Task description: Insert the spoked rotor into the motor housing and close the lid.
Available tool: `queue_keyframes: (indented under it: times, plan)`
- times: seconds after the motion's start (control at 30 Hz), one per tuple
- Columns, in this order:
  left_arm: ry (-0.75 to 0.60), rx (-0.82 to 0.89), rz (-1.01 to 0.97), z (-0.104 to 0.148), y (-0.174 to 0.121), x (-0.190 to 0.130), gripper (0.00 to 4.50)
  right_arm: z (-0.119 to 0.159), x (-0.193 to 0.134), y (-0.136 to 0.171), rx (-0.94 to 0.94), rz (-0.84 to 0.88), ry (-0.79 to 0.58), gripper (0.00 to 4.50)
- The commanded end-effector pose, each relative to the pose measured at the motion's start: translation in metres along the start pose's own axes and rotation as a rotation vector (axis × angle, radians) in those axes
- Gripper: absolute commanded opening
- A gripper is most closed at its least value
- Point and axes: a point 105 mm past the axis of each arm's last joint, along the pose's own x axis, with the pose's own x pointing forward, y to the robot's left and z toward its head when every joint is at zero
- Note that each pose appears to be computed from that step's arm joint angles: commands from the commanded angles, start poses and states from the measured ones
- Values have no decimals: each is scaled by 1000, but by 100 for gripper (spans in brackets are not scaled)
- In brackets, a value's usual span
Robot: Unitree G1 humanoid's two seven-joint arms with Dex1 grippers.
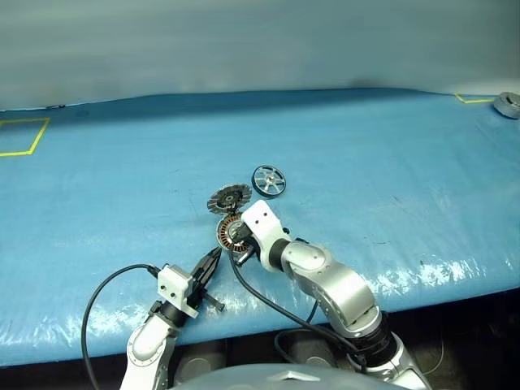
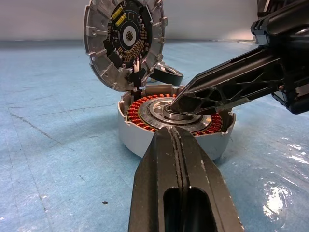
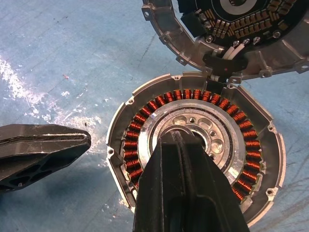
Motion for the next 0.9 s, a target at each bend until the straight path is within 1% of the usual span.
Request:
queue_keyframes:
  times: [0.03,0.37,0.9]
  plan:
    - [-22,12,-9,4,-4,1,0,11,-4,2,-32,-1,-35,3]
    - [-19,7,-7,3,-5,2,0,10,-2,-10,-46,-71,-13,3]
    - [-14,-6,14,-2,-5,-1,0,7,5,-10,-42,-70,2,3]
